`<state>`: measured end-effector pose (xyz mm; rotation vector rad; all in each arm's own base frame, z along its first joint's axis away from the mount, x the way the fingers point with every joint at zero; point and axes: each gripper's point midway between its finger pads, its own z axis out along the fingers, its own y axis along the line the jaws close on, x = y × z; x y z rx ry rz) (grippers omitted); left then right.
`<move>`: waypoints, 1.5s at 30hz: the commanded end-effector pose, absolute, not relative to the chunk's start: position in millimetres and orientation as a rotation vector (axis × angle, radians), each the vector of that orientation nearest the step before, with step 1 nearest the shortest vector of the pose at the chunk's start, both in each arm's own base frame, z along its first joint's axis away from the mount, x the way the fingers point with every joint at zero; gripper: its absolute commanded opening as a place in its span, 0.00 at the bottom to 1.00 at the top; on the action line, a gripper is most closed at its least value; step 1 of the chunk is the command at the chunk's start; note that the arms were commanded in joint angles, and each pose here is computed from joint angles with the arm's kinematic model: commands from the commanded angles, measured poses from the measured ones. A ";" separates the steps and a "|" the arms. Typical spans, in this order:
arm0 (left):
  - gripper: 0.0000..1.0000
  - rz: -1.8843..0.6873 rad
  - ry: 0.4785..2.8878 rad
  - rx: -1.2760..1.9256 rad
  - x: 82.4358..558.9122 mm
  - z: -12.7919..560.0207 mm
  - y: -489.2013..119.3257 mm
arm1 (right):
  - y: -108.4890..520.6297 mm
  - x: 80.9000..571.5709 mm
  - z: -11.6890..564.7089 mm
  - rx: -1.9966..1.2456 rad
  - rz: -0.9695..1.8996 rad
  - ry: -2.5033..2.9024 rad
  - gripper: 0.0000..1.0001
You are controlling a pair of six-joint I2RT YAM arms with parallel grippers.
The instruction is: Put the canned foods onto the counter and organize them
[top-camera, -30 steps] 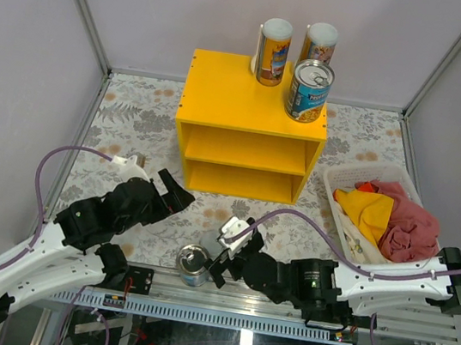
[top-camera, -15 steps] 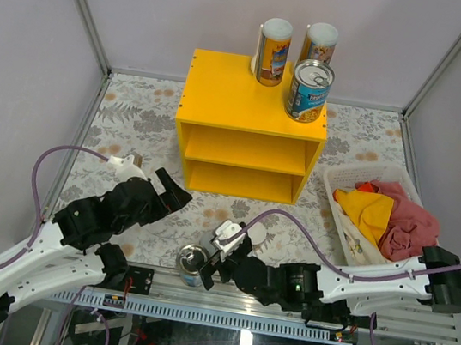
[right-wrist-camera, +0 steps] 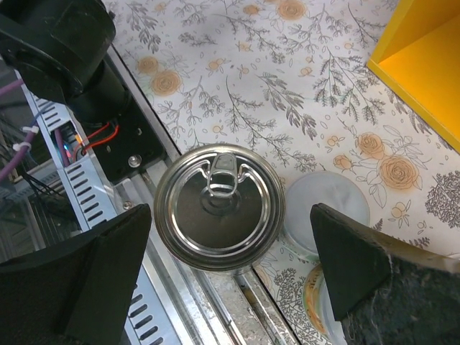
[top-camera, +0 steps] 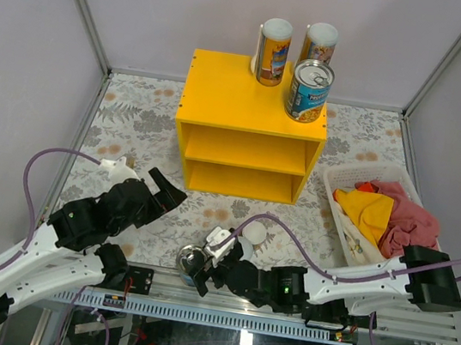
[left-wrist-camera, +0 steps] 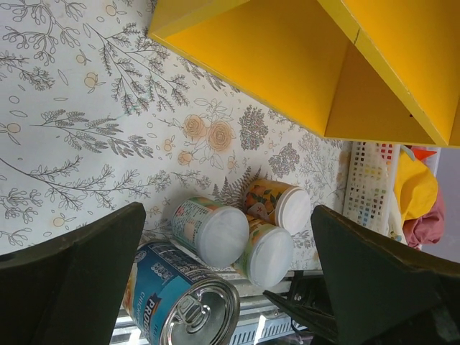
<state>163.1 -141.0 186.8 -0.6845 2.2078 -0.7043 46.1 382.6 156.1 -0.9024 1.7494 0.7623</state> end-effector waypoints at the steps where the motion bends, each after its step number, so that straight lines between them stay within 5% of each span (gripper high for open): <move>1: 1.00 -0.701 2.139 -0.751 167.5 200.6 -130.2 | 392.5 -31.6 162.9 -1.041 0.946 1.648 0.99; 45: 1.00 -0.693 2.151 -0.794 166.7 185.4 -130.1 | 399.3 -26.7 116.2 -1.154 0.978 1.708 0.99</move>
